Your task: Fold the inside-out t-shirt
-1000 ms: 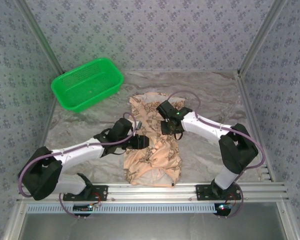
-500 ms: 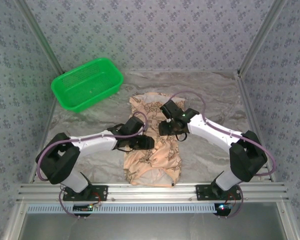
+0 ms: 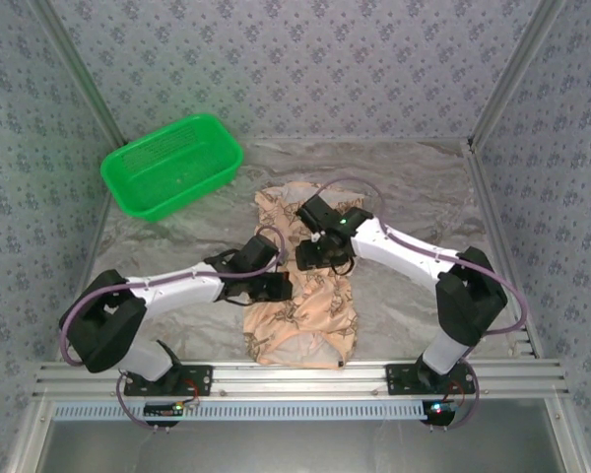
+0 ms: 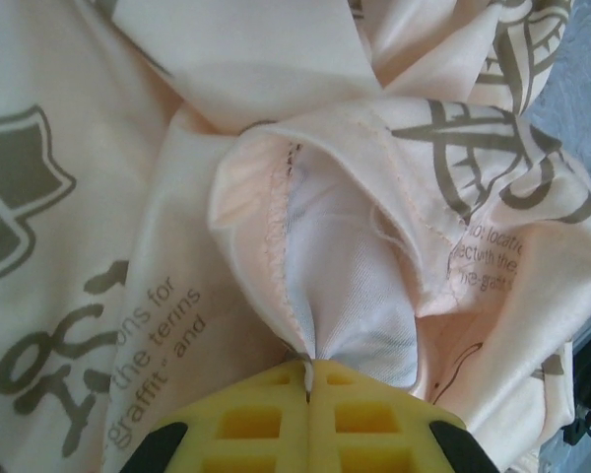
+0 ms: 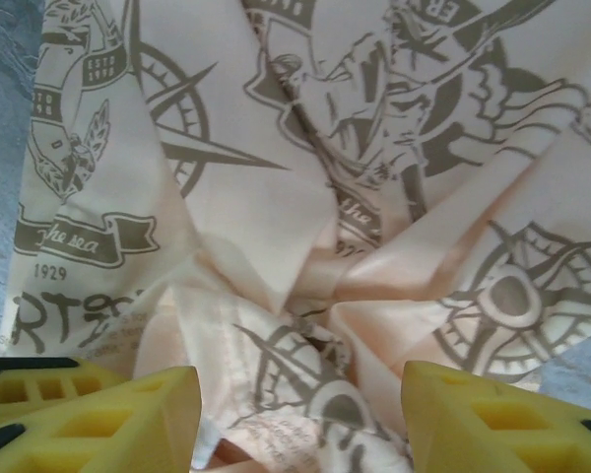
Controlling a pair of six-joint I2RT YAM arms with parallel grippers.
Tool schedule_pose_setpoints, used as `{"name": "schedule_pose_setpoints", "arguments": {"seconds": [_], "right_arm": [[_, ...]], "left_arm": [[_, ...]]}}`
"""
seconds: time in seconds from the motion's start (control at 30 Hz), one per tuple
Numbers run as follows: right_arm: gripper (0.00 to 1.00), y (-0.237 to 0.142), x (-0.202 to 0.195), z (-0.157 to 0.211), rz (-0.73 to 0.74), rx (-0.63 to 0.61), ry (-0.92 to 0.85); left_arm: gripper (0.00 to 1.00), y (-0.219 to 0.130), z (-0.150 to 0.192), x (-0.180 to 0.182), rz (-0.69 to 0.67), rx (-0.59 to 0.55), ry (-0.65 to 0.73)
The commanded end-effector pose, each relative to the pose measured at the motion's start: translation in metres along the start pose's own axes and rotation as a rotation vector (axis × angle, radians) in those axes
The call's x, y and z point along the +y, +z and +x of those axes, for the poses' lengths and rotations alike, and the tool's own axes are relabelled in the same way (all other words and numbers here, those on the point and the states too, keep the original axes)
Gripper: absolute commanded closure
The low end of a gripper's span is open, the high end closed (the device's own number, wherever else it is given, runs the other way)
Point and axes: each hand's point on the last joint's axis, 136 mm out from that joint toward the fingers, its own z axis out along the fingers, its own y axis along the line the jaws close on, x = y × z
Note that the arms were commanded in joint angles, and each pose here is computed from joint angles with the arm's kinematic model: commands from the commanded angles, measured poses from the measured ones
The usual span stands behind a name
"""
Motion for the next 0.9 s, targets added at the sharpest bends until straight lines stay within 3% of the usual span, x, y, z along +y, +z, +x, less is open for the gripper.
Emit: {"name": "schedule_pose_setpoints", "arguments": {"seconds": [0.0,0.17,0.37,0.53,0.67,0.8,0.87], "right_arm": [[0.49,0.003,-0.003,0.023,0.094,0.06,0.079],[0.57,0.012,0.02,0.034,0.073,0.053,0.082],[0.53,0.032,0.021,0.041,0.115,0.045,0.098],[0.79,0.043,0.0,0.043,0.227,0.034,0.132],[1.0,0.023,-0.014,0.028,0.302,-0.032,0.122],[1.0,0.0,-0.036,0.01,0.39,-0.086,0.115],[1.0,-0.002,-0.037,0.003,0.334,-0.086,0.115]], "left_arm": [[0.99,-0.007,0.002,-0.013,0.072,-0.008,0.018],[0.99,-0.01,0.0,-0.013,0.122,-0.025,0.002],[0.99,-0.009,0.003,-0.011,0.144,-0.011,0.001],[1.0,-0.01,0.003,-0.011,0.174,-0.018,0.012],[1.0,-0.015,0.005,-0.014,0.19,-0.01,0.051],[1.0,-0.024,0.005,-0.02,0.23,-0.002,0.064],[1.0,-0.03,0.004,-0.025,0.25,-0.02,0.08]]}}
